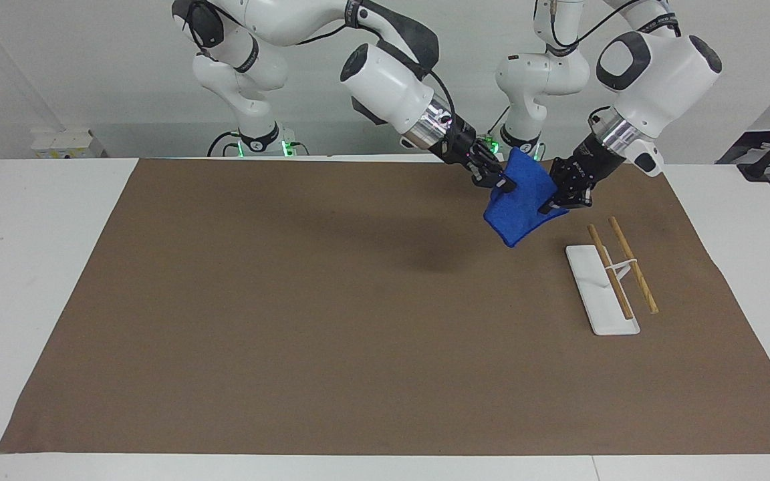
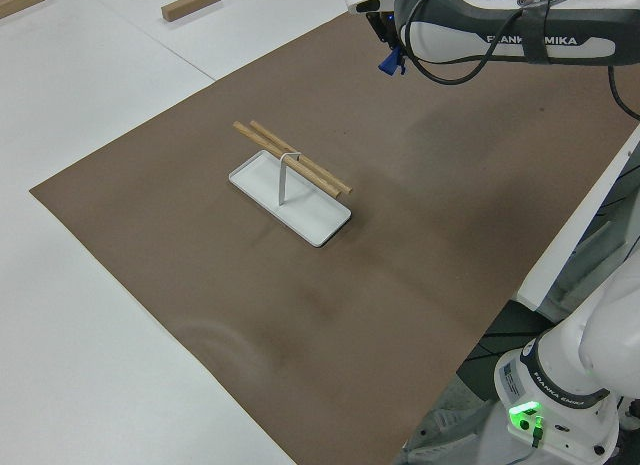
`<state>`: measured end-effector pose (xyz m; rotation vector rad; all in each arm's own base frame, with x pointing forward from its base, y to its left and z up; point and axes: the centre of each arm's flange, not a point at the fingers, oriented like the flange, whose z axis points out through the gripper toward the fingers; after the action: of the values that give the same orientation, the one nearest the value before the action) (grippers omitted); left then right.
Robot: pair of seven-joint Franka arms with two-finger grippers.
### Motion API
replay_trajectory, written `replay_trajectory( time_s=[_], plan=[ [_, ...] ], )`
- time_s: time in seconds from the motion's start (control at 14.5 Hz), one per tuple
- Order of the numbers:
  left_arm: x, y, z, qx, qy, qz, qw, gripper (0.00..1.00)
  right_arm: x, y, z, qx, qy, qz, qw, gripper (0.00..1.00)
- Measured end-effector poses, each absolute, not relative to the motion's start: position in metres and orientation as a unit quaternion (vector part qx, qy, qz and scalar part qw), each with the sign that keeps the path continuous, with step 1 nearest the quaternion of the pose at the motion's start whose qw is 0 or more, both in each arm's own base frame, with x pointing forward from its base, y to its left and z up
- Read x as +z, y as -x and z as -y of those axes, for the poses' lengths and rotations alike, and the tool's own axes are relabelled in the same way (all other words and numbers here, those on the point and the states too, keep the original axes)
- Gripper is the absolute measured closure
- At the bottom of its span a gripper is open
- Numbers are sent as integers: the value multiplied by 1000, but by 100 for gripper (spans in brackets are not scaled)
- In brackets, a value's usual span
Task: Right arm passes towel to left arm to hang
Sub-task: 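Grasp the towel with the left gripper beside the right gripper, then open the right gripper and withdraw it while the left gripper holds the towel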
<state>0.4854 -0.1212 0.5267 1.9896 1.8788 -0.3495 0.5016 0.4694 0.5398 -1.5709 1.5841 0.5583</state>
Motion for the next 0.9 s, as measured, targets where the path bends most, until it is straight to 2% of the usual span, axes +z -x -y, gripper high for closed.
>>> replay_trajectory(
  time_s=[0.48, 0.62, 0.69, 0.9],
  plan=[
    [527, -486, 121, -123, -709, -668, 191, 98, 540, -502, -469, 222, 623, -629, 409, 94],
    [527, -486, 121, -122, -709, -667, 192, 98, 541, -502, -469, 222, 623, -629, 410, 77],
    [527, -486, 121, -121, -711, -665, 193, 98, 541, -503, -469, 222, 622, -629, 410, 64],
    [530, -489, 120, -106, -721, -653, 205, 98, 548, -506, -465, 205, 635, -614, 421, 34]
  ],
)
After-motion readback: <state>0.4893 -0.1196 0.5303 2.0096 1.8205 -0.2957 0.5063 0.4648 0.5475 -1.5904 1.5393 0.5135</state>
